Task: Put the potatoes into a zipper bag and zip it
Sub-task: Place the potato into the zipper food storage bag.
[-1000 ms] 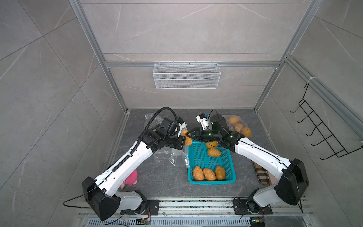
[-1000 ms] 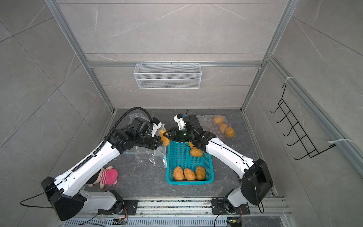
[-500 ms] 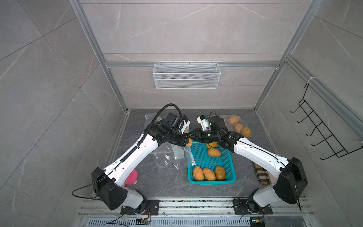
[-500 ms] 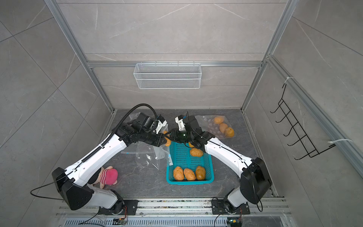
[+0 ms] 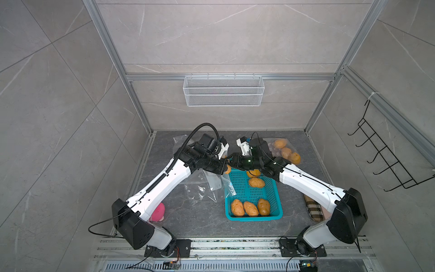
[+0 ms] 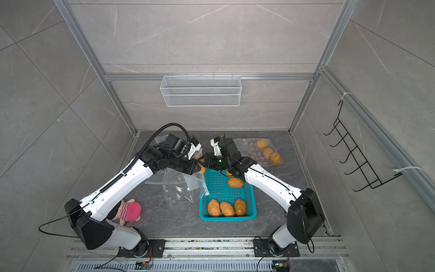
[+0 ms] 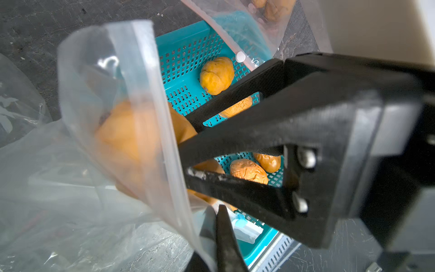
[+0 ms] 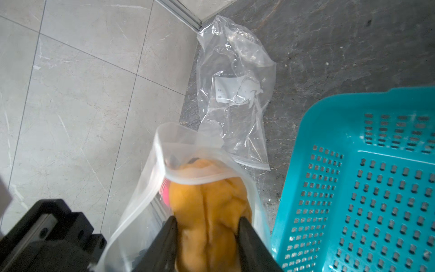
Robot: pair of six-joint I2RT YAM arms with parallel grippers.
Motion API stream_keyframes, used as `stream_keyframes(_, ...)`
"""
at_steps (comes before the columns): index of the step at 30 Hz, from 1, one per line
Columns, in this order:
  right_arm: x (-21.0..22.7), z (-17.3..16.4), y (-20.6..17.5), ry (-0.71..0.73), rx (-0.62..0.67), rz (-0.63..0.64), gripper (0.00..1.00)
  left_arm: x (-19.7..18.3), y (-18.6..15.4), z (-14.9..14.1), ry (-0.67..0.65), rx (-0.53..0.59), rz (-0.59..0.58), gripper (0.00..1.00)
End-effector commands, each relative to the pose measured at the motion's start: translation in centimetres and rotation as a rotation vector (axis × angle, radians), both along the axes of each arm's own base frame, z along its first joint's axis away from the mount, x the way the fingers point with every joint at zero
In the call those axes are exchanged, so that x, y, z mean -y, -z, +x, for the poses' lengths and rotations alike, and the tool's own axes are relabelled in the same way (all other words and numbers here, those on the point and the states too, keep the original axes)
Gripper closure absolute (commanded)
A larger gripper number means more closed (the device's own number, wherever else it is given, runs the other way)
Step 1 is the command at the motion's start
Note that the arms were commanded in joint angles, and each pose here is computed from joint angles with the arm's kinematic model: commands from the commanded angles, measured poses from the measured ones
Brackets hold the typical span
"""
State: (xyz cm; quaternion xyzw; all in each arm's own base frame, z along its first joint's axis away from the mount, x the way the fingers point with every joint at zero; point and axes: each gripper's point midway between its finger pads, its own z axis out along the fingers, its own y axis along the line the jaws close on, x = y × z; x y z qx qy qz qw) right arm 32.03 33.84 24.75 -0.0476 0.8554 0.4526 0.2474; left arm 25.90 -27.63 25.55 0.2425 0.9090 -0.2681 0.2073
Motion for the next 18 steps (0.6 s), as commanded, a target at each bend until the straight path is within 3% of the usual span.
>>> stream_keyframes(1, -0.7, -1.4, -2.3, -0.085, 0.038, 0.057, 0.53, -0.1, -2.3, -0.1, 0.017, 0.068, -0.025, 1.00)
stream_keyframes(10, 0.3, -2.9, -2.9, -0.098, 0.047, 0.101, 0.54, -0.3, -3.5, -0.9, 0.025, 0.091, -0.067, 1.00)
stream_keyframes(18, 0.3, -3.9, -2.2, -0.139, 0.023, 0.122, 0.80, -0.4, -3.9, -1.0, 0.034, 0.107, -0.075, 1.00)
